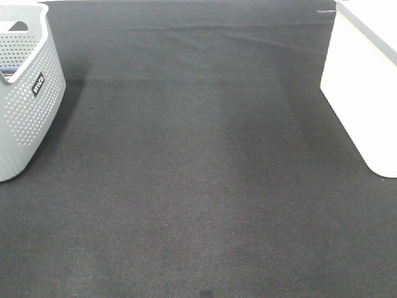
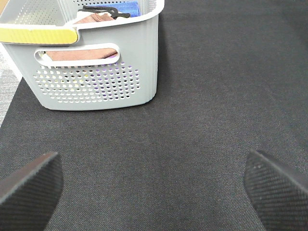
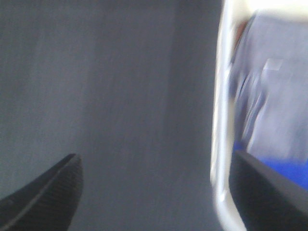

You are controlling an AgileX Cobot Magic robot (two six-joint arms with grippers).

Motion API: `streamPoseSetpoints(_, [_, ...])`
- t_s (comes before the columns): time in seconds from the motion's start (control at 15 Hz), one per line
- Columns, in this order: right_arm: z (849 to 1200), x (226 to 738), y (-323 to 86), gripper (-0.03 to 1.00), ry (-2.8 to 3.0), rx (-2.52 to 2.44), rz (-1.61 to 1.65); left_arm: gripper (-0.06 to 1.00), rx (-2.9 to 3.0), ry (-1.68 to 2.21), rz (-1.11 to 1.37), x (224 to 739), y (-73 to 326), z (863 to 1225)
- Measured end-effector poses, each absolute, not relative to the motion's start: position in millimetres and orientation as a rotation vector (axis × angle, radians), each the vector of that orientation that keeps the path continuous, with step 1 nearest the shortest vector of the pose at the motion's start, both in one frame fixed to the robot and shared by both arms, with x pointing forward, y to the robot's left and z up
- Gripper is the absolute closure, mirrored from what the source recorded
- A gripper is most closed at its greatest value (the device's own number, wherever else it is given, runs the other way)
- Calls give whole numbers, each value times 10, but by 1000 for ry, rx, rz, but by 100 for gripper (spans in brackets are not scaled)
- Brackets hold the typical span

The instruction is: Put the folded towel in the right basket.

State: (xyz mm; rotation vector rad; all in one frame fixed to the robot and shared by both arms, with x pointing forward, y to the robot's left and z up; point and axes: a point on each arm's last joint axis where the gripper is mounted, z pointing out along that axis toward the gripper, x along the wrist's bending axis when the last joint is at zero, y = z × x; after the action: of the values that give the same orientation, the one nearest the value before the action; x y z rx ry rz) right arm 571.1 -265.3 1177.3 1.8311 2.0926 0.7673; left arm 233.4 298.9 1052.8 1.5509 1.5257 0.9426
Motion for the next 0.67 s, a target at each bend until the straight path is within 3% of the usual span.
streamPoseSetpoints(0.4, [10927, 4331, -2742, 19, 2241, 2003, 498, -3, 1551, 1526, 943, 2334, 2989, 10528])
streamPoseSetpoints(0.67, [10484, 3489, -2786, 19, 2246, 2009, 484, -3, 1551, 1526, 943, 2334, 2989, 10528])
